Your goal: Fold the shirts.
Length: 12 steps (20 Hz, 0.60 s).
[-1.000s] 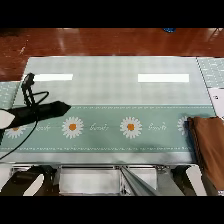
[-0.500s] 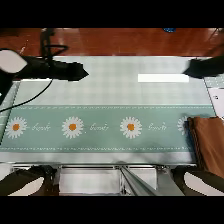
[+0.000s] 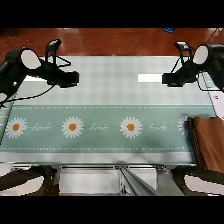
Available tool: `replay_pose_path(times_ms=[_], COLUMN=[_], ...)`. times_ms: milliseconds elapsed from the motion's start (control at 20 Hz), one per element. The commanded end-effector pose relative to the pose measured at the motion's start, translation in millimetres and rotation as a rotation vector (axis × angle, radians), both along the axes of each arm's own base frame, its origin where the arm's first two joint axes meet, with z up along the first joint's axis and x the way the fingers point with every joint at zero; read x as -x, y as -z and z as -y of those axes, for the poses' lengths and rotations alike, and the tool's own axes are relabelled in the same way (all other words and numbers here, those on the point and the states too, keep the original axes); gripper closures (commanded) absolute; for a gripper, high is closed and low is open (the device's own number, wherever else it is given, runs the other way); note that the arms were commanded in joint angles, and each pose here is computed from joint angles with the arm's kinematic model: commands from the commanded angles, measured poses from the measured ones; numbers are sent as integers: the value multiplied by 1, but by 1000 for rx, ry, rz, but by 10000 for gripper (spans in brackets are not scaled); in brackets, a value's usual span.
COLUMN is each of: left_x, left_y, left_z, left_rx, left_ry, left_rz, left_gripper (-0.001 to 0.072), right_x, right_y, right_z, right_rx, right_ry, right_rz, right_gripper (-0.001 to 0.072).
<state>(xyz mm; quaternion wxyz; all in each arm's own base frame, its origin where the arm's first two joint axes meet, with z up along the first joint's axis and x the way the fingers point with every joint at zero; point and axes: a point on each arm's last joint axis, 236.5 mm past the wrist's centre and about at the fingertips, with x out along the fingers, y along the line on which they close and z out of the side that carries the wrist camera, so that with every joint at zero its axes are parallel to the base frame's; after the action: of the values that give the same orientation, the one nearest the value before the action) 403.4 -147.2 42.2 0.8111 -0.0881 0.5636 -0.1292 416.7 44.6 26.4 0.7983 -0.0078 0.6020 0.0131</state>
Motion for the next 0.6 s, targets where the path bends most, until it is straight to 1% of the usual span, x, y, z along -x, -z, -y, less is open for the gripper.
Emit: replay_pose_path(times_ms=[0,550], left_x=[-1,-3], left_y=[4,21], left_z=[-8,-7], left_rx=[-22,-31], left_ry=[-17,-16], left_rz=[-15,-53], left_gripper=[688,688], right_x=[-2,-2], right_y=[3,3], right_z=[3,3], right_rx=[24,24], right_ry=[11,11], right_rz=[-2,-2], right_gripper=[689,689])
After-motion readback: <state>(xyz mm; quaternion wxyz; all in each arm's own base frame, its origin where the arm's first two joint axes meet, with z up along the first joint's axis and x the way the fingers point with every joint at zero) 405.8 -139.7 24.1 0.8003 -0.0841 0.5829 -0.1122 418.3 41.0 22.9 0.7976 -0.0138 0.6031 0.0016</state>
